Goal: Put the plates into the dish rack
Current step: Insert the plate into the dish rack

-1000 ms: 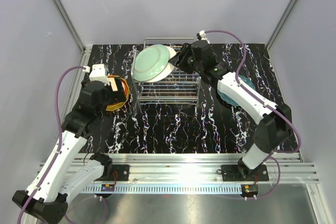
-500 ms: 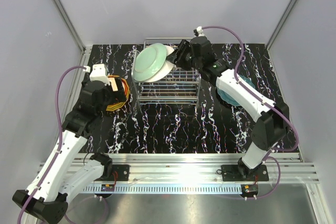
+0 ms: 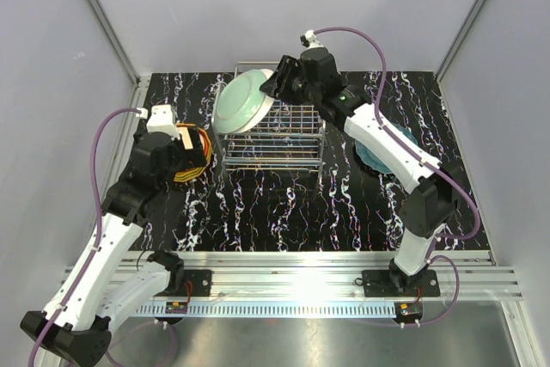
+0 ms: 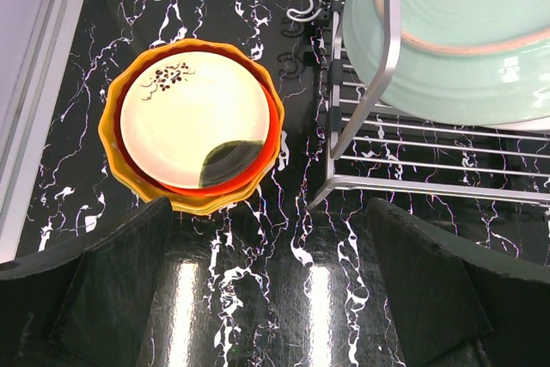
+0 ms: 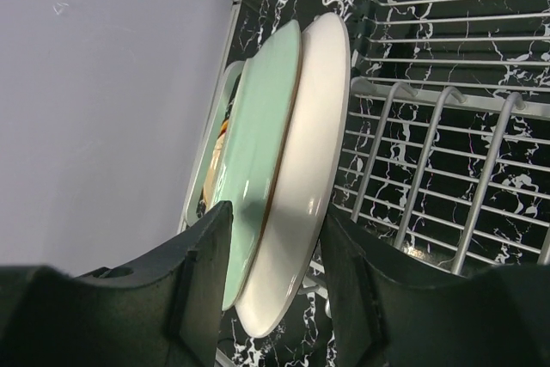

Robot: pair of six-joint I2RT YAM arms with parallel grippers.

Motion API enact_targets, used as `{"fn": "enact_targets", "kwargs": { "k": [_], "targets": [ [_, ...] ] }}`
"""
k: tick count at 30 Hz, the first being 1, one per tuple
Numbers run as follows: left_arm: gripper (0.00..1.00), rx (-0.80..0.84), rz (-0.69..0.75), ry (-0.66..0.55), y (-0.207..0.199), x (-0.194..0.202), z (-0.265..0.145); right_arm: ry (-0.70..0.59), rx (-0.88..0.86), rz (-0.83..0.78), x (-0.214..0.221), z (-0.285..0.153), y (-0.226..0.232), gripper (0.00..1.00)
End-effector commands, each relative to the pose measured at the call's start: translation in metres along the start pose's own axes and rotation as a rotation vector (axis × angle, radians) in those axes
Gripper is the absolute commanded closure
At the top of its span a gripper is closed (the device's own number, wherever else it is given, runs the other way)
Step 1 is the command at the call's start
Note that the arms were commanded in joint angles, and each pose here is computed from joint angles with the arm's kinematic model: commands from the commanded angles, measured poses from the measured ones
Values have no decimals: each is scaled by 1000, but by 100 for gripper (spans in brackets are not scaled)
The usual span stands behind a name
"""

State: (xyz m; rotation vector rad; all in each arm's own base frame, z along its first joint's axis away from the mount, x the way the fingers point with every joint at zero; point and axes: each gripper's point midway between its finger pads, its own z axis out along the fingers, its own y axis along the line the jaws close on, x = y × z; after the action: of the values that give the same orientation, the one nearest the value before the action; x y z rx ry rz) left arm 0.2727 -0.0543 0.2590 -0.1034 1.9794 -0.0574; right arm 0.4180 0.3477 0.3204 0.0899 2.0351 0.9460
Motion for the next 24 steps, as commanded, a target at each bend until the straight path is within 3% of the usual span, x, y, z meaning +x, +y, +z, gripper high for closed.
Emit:
{"fn": "enact_targets", "kwargs": {
  "k": [1,11,24],
  "targets": [
    [1,-2,0,-35,0,-9,-1,5,-76,-49,0,-3,30,48],
    [1,111,16,-112,-20,-35,-9,-10,-112,-51,-9,-10,42,45],
    [1,270,145,-198,-83,-101,-14,-58,-201,24,-27,-20,68,44]
  ]
}}
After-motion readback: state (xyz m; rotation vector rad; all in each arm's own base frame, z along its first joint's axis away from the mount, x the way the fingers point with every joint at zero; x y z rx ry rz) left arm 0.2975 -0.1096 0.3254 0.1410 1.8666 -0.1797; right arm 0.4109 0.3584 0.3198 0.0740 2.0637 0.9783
